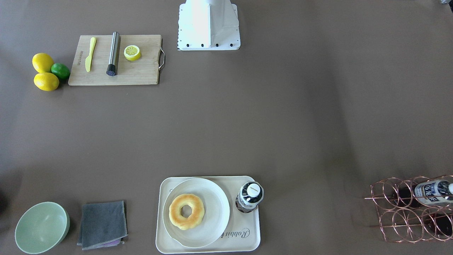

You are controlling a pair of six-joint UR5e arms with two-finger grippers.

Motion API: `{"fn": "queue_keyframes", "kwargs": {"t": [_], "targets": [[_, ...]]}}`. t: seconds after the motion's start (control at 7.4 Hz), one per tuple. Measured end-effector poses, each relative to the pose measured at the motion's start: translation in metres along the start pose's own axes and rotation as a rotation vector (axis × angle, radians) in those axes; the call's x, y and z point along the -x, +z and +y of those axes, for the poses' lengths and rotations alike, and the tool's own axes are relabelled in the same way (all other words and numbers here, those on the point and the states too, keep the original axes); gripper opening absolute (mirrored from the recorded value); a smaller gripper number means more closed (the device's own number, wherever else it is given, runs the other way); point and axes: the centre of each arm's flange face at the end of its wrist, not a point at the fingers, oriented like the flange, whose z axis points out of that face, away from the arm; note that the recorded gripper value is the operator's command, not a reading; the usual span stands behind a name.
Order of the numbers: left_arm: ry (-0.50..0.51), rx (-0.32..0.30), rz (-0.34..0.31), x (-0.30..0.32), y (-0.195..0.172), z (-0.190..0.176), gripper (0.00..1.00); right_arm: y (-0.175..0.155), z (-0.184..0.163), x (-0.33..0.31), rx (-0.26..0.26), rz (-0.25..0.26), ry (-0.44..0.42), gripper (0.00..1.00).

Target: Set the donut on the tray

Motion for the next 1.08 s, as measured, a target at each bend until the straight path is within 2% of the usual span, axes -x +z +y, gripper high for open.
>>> {"fn": "queue_keyframes", "kwargs": {"t": [0.14, 0.41, 0.81, 1.08], "targets": [[-0.039, 0.017, 0.01, 0.012, 0.012, 0.021, 0.98, 0.007, 0.007, -0.011, 0.014, -0.005, 0.016, 1.0], [-0.085, 0.035, 0.003, 0.021, 0.019, 0.03, 0.98, 0.012, 0.011, -0.016, 0.021, -0.008, 0.03, 1.0], [-0.196, 0.076, -0.116, 0.01, 0.019, -0.001, 0.98, 0.013, 0.013, -0.017, 0.024, -0.009, 0.035, 1.0], [-0.212, 0.083, -0.127, 0.008, 0.023, -0.002, 0.98, 0.012, 0.013, -0.017, 0.023, -0.009, 0.034, 1.0]]}}
